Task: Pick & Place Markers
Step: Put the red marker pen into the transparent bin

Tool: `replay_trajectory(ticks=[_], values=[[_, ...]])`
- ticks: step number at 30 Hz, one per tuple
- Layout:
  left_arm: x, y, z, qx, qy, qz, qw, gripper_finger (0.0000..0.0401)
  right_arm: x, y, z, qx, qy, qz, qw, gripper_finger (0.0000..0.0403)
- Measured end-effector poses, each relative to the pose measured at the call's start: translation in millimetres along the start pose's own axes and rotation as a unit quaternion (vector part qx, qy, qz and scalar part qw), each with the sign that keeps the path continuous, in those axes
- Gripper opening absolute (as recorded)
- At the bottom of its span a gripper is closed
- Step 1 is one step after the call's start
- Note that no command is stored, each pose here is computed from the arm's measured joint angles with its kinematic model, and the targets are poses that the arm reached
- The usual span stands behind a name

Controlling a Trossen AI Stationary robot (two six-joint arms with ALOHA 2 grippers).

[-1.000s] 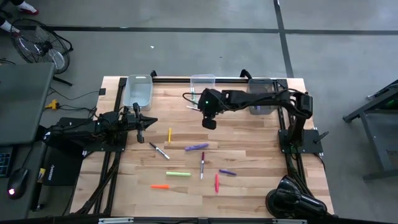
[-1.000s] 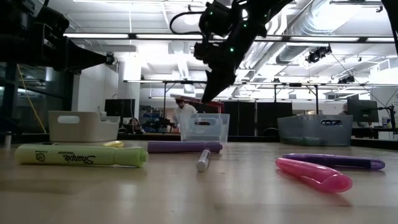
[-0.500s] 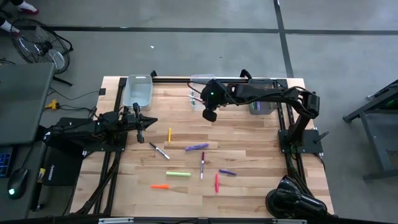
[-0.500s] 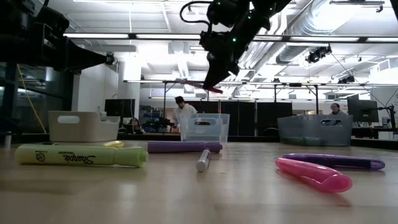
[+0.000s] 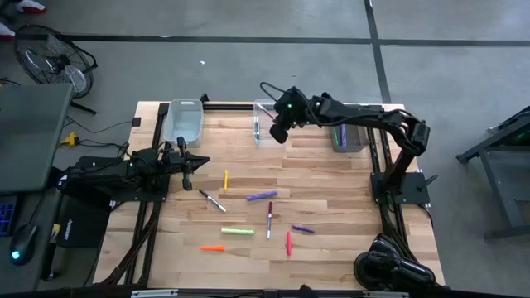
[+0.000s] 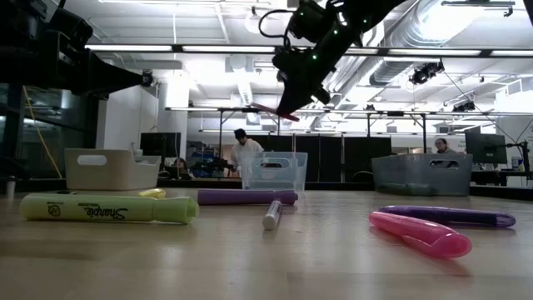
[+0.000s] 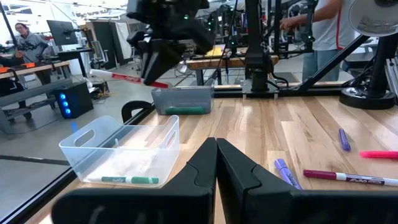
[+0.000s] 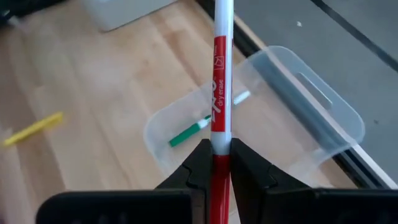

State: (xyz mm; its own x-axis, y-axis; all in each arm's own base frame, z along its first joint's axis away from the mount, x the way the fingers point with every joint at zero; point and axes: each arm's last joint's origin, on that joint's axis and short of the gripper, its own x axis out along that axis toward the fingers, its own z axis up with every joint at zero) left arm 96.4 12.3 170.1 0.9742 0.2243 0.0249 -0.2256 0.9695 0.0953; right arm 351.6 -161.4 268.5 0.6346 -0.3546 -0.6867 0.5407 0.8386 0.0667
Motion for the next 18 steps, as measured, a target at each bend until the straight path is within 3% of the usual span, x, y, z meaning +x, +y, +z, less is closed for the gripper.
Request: replay_trajectory(ticks=[18], values=[[0.0, 0.1, 0.1, 0.000, 0.000, 0.000, 1.000, 0.0001, 11.4, -26.9, 0.5, 0.184, 0.006, -0.002, 0.983, 0.0042]])
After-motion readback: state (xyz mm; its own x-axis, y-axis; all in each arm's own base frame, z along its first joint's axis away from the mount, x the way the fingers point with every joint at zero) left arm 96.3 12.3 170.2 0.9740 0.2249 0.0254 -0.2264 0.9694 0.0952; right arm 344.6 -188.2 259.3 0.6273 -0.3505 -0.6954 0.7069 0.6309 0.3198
